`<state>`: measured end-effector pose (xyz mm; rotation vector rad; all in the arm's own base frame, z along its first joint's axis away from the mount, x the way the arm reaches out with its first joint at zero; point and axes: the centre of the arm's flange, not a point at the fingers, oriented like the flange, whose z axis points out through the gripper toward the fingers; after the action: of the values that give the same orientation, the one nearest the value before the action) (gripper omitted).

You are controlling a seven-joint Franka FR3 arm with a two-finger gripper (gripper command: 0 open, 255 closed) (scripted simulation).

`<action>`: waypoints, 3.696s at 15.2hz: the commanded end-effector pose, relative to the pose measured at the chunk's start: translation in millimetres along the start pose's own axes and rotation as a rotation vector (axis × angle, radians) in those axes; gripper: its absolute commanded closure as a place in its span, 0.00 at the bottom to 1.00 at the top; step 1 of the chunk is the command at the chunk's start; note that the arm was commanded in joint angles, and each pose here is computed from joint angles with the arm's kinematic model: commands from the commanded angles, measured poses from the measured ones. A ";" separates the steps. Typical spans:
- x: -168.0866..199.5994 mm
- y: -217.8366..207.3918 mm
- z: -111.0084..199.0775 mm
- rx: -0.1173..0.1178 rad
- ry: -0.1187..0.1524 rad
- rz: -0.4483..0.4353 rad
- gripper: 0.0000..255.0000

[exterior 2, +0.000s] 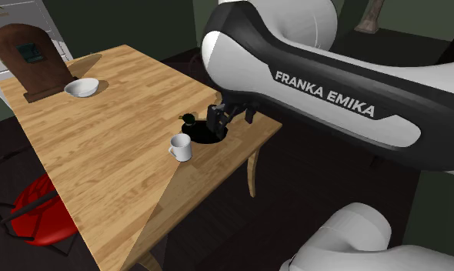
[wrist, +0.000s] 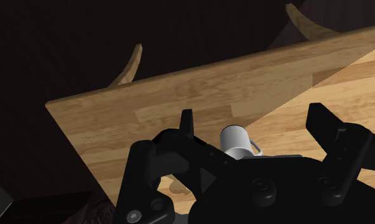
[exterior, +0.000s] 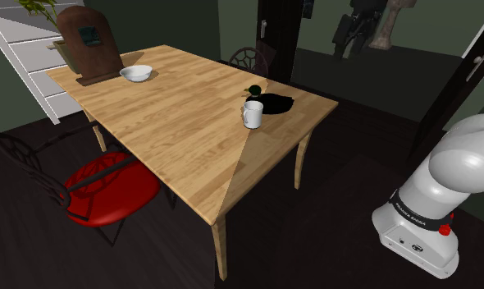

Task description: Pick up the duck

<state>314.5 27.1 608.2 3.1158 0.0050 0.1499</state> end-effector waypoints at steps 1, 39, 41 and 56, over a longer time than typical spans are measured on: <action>0.0 0.0 0.0 0.000 0.000 0.000 0.00; 392.6 83.1 277.5 0.159 -0.053 -0.031 0.00; 391.5 82.9 288.1 0.159 -0.053 -0.031 0.00; 389.8 82.5 306.8 0.159 -0.053 -0.031 1.00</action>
<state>732.1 -60.5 343.0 3.2744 0.0684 0.0735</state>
